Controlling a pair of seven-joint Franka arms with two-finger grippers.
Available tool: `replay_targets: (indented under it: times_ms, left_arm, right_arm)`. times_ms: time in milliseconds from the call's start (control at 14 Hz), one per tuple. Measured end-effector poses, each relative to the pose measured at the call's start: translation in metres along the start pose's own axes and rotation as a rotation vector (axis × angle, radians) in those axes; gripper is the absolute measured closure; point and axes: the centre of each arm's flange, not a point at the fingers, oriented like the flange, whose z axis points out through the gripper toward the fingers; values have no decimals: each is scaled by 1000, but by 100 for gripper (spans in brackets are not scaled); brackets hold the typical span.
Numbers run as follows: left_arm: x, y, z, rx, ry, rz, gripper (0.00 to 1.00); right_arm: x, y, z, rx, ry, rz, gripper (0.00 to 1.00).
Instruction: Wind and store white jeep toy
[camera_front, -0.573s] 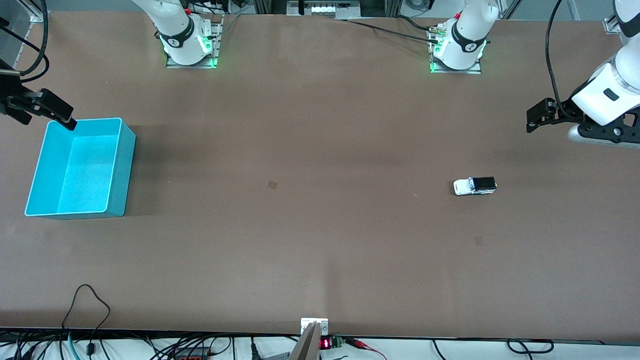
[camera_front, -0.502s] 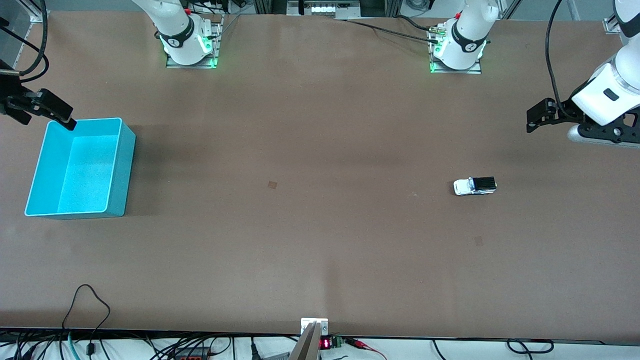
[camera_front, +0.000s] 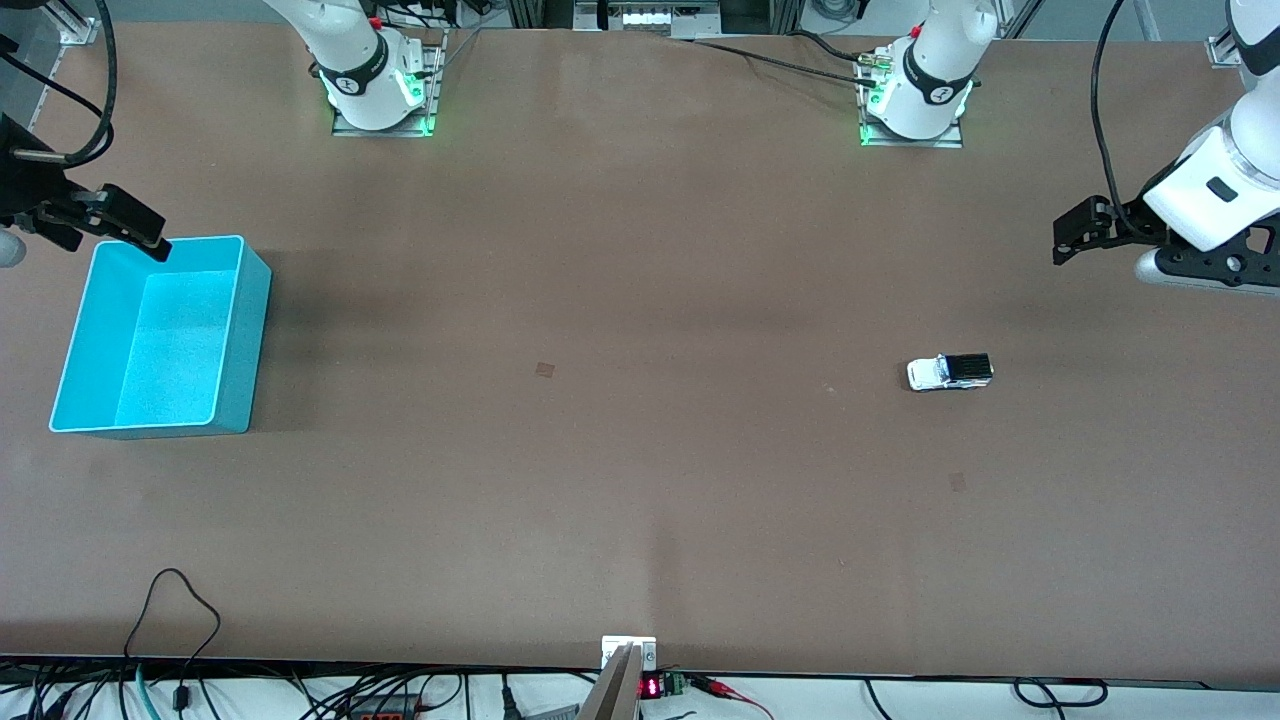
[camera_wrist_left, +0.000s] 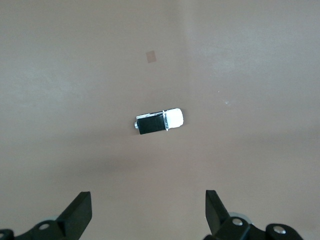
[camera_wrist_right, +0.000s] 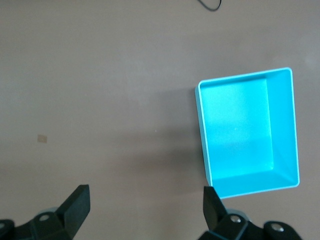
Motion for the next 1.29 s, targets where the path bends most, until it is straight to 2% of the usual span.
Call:
replay_targets:
  times_ms: [645,1003,1146,1290]
  left_arm:
    - [0,-4,2,-2,-21,-7,0]
    - [1,-3,21,-9,-103,-4,0]
    - [1,-2,30,-16,-140,48,0]
    - [0,4,32,-25,-157,166,0]
  right_arm:
    - [-2,-1,2,-2,-21,-76,0]
    - [-2,0,1,-2,-20,-74,0]
    - [-2,1,1,-2,-20,-74,0]
    - [-2,0,1,-2,-20,-74,0]
